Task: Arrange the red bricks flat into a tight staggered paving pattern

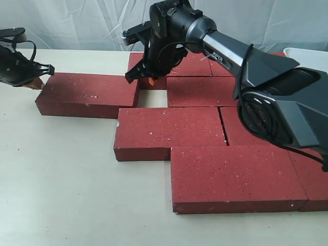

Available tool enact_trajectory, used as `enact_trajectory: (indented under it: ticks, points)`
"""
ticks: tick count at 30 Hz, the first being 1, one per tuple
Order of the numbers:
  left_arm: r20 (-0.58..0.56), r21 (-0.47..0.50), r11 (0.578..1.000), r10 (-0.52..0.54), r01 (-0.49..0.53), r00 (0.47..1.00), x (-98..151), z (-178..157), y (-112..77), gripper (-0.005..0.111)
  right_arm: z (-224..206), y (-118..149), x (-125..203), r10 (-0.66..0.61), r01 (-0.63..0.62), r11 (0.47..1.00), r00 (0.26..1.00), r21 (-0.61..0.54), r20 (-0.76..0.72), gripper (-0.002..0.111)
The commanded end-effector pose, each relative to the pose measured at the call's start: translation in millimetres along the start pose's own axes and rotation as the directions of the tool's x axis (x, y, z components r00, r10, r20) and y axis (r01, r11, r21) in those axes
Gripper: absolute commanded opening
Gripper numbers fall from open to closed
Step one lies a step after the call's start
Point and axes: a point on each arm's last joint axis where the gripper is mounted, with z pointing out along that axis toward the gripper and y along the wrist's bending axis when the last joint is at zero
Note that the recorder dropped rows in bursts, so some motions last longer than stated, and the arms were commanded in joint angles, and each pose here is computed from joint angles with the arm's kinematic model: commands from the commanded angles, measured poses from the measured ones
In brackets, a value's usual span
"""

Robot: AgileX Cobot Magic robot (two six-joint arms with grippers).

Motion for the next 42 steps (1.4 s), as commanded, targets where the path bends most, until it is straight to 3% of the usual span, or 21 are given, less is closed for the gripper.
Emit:
enact_trajectory:
  ticks: [1, 7, 12, 19, 34, 42]
  points:
    - [-0.081, 0.042, 0.999, -0.023, 0.026, 0.996, 10.6, 11.4, -4.4, 0.000, -36.7, -12.8, -7.1, 0.011, -0.012, 0.998, 0.999, 0.056, 0.031, -0.001]
    - [-0.135, 0.109, 0.993, -0.028, 0.043, 0.990, 16.0, 15.2, -16.0, 0.000, -49.6, -13.7, -7.9, 0.011, -0.013, 0.998, 0.999, 0.061, 0.030, -0.001]
    - [-0.133, 0.139, 0.990, 0.049, -0.030, 0.990, 16.5, 19.6, -38.7, 0.000, -49.6, -13.6, -7.6, 0.011, -0.013, 0.998, 1.000, 0.061, 0.026, -0.001]
    - [-0.125, 0.157, 0.986, 0.068, -0.047, 0.990, 16.6, 22.7, -54.8, 0.000, -49.6, -13.7, -8.0, 0.011, -0.013, 0.998, 0.999, 0.061, 0.031, -0.001]
    - [-0.130, 0.175, 0.981, 0.106, -0.083, 0.986, 18.7, 25.1, -70.8, 0.000, -47.5, -12.5, -8.0, 0.015, -0.017, 0.999, 0.999, 0.049, 0.032, -0.001]
    - [-0.121, 0.152, 0.981, 0.136, -0.117, 0.983, 18.0, 25.4, -67.6, 0.000, -47.4, -10.2, -8.0, 0.025, -0.026, 0.999, 0.999, 0.023, 0.032, -0.001]
